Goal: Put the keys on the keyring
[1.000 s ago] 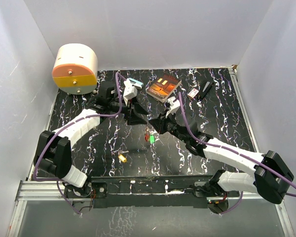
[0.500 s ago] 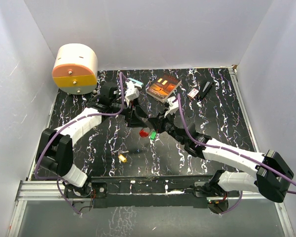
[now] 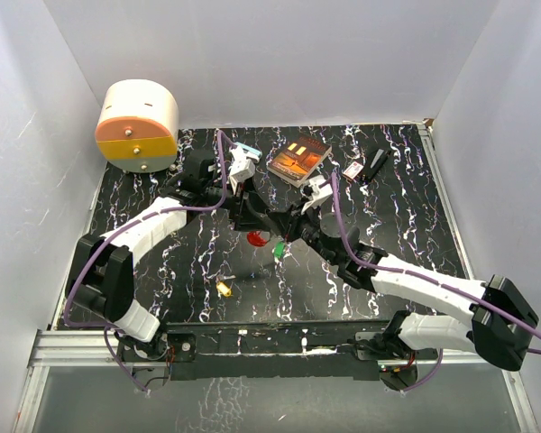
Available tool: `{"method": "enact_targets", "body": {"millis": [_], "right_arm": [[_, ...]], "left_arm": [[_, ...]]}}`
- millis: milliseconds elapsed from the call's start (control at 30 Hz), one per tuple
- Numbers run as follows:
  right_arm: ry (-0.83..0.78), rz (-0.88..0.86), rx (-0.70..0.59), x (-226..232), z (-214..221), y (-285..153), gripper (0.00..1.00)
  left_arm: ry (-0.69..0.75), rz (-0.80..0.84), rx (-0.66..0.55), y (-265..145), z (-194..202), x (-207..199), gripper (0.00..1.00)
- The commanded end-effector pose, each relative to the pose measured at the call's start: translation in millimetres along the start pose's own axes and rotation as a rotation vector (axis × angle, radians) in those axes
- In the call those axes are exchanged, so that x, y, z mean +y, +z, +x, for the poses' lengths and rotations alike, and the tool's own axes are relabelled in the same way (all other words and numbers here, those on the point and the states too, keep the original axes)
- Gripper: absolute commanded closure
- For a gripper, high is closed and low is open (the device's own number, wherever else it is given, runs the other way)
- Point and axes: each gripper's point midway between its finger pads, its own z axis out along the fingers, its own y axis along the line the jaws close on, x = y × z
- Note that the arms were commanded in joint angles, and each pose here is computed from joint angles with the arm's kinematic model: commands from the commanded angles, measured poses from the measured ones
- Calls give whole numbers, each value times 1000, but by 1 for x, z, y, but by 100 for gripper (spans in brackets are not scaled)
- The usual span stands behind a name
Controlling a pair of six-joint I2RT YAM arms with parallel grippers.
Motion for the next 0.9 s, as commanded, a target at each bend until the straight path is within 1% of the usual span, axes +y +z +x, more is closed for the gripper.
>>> {"method": "enact_targets", "body": {"millis": [0,400,600,867], "right_arm": [[72,-64,-202,23,-60,-5,92],[92,-74,-234,24,-64,-12,92],[101,-69,-240,22,-65,-17,92],[110,-74,-233,22,-59,-17,92]], "left_arm": [[34,64,-26,1,-9,-16,42],[61,73,-39,1,-14,-18,64],[63,80,-44,1,-15,-19,66],[66,91,-61,1,-21,-21,67]]}}
